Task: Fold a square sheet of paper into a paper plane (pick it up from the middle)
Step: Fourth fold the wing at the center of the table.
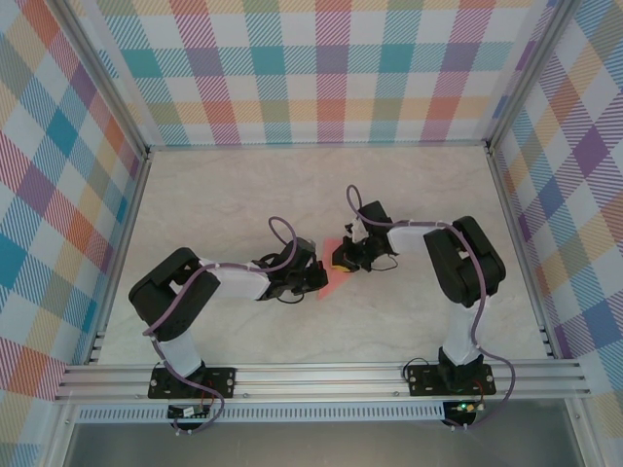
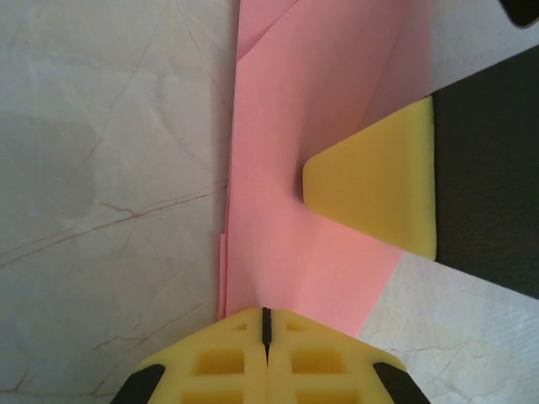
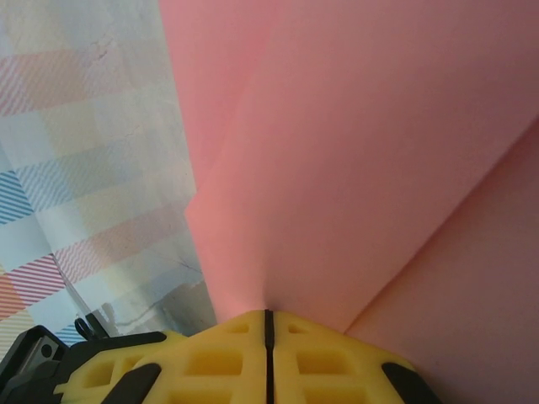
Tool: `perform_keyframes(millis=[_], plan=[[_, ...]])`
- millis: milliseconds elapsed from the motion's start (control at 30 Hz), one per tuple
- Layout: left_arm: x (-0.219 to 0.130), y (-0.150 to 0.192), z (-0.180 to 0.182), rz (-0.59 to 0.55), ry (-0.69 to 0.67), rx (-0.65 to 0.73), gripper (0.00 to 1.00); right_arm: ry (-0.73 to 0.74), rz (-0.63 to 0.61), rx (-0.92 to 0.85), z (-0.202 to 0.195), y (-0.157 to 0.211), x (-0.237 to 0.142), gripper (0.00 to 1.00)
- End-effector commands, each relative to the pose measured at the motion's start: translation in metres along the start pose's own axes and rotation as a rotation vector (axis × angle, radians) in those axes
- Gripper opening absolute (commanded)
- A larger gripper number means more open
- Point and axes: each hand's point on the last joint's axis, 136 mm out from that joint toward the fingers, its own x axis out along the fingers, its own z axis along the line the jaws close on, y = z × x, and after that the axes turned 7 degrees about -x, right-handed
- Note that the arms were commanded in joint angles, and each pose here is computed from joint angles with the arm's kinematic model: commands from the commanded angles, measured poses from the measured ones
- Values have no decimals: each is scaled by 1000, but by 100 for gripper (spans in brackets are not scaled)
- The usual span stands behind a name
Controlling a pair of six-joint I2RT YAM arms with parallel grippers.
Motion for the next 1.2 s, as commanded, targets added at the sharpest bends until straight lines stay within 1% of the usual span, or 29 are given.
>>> perform_keyframes(millis=[0, 167, 267, 567, 833, 1167], plan=[[-7, 18, 3, 78, -30, 12, 0, 149, 51, 96, -37, 13, 10, 8], [-15, 15, -33, 92, 105, 37, 9, 218, 66, 133, -51, 19, 10, 8], [-17, 13, -42, 97, 129, 41, 13, 233, 69, 141, -55, 20, 10, 8], [-1, 21, -18, 137, 40, 23, 14, 247, 75, 153, -59, 21, 12, 8], [-1, 27, -1, 149, -31, 19, 12, 269, 86, 168, -65, 23, 13, 8], [0, 33, 15, 158, -79, 11, 10, 287, 87, 178, -68, 23, 14, 7]])
